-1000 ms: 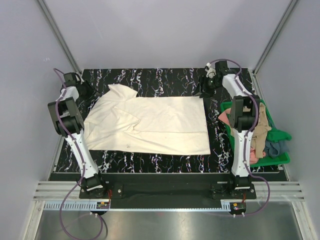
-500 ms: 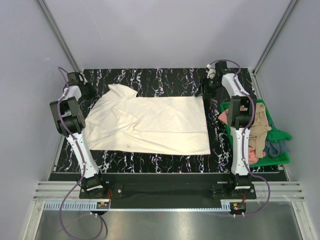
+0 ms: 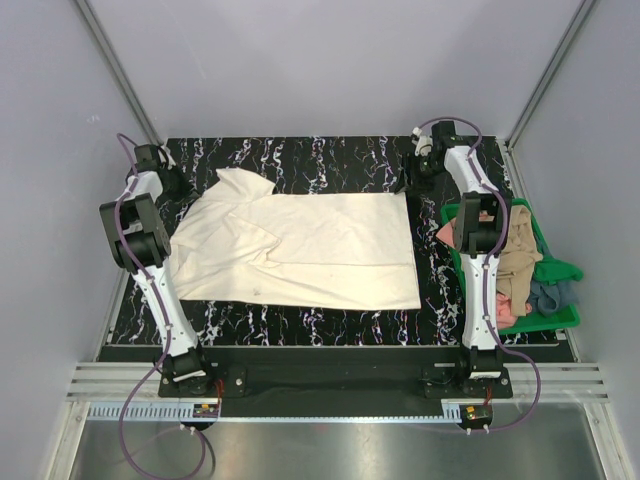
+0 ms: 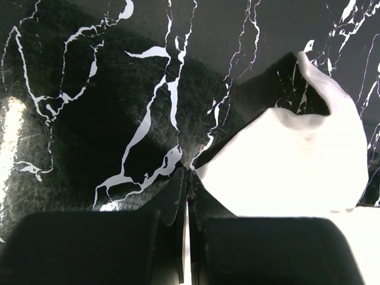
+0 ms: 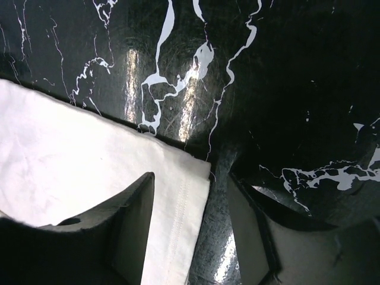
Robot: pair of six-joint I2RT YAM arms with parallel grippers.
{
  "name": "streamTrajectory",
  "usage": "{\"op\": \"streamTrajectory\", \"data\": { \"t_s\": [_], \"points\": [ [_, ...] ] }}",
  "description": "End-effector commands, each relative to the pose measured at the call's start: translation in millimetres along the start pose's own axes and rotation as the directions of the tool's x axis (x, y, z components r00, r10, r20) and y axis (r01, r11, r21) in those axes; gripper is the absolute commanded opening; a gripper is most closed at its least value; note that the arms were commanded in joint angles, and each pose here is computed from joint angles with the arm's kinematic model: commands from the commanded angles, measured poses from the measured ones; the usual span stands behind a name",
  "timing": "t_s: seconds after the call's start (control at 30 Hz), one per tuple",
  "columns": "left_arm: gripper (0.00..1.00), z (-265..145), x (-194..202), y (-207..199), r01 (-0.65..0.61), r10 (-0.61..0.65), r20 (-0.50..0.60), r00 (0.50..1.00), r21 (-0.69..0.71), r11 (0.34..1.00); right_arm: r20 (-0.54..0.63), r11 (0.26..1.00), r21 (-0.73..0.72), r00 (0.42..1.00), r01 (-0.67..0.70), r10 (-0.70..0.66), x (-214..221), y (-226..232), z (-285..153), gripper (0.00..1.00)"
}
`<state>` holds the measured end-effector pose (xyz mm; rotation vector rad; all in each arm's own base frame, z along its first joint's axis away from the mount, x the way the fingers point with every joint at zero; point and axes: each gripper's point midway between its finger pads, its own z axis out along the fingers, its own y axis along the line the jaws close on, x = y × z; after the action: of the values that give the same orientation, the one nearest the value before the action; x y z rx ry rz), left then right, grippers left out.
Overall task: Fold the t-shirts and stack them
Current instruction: Fold the tshirt
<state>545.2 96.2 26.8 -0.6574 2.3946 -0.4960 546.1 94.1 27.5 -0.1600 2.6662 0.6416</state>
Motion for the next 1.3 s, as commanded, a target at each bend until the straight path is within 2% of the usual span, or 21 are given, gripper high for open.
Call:
{"op": "streamTrajectory", "data": {
  "t_s": [0.0, 0.13, 0.27, 0.3, 0.37, 0.4, 0.47, 0.5, 0.53, 0.73, 0.97, 1.1, 1.27],
  "points": [
    [0.00, -3.2, -11.4, -12.6, -0.011, 0.010, 0.016, 1.000, 0.039, 0.999, 0.012, 1.000, -0.004, 0.999, 0.031, -0.031, -7.3, -3.7, -2.2, 0.58],
    [0.00, -3.8, -4.2, -11.8, 0.006, -0.006, 0.003, 1.000, 0.032, 0.999, 0.021, 0.999, -0.045, 0.999, 0.028, -0.027, -10.6, 2.3, 0.6, 0.57],
    [0.00, -7.2, -6.9, -19.9, -0.007, 0.007, 0.013, 1.000, 0.045, 0.999, 0.006, 0.999, -0.036, 1.000, 0.022, -0.021, -5.9, -0.3, 2.7, 0.49],
    [0.00, -7.7, -8.1, -21.6, -0.005, 0.004, 0.015, 1.000, 0.051, 0.999, 0.007, 0.999, -0.033, 1.000, 0.021, -0.021, -6.0, -0.1, 1.4, 0.43],
    [0.00, -10.7, -10.8, -25.3, -0.006, 0.004, 0.020, 1.000, 0.061, 0.998, 0.001, 0.999, -0.036, 1.000, 0.016, -0.016, -3.8, -0.6, 3.4, 0.37],
    [0.00, -11.9, -11.6, -26.5, -0.005, 0.004, 0.022, 1.000, 0.064, 0.998, 0.001, 0.999, -0.033, 1.000, 0.012, -0.012, -3.7, -1.4, 4.4, 0.28],
    [0.00, -17.3, -16.5, -29.1, -0.010, 0.008, 0.039, 0.999, 0.060, 0.998, 0.021, 1.000, -0.023, 1.000, 0.001, -0.001, -9.9, -2.2, 4.1, 0.16],
    [0.00, -19.6, -18.4, -30.5, -0.013, 0.010, 0.045, 0.999, 0.061, 0.998, 0.024, 1.000, -0.020, 1.000, -0.004, 0.004, -11.0, -3.3, 5.6, 0.05],
    [0.00, -22.9, -21.6, -33.1, -0.017, 0.014, 0.054, 0.998, 0.064, 0.998, 0.037, 1.000, -0.007, 0.999, -0.012, 0.013, -16.1, -4.1, 3.7, 0.01],
    [0.00, -32.8, -28.1, -34.0, -0.040, 0.036, 0.084, 0.996, 0.038, 0.998, 0.067, 0.999, 0.035, 0.998, -0.013, 0.011, -22.4, -7.0, -2.5, 0.00],
    [0.00, -37.5, -23.1, -32.6, -0.009, 0.007, 0.082, 0.997, 0.029, 1.000, 0.119, 0.995, 0.098, 0.992, 0.035, -0.047, -36.1, -10.4, -21.8, 0.00],
    [0.00, -45.5, -25.6, -35.8, -0.012, 0.009, 0.099, 0.995, 0.033, 0.999, 0.151, 0.998, 0.048, 0.987, 0.048, -0.055, -36.6, 3.4, -28.4, 0.00],
    [0.00, -55.9, -26.5, -50.4, -0.014, 0.005, 0.104, 0.995, 0.086, 0.996, 0.292, 0.993, 0.007, 0.950, 0.116, -0.113, -51.8, 20.9, -45.6, 0.00]
  ]
}}
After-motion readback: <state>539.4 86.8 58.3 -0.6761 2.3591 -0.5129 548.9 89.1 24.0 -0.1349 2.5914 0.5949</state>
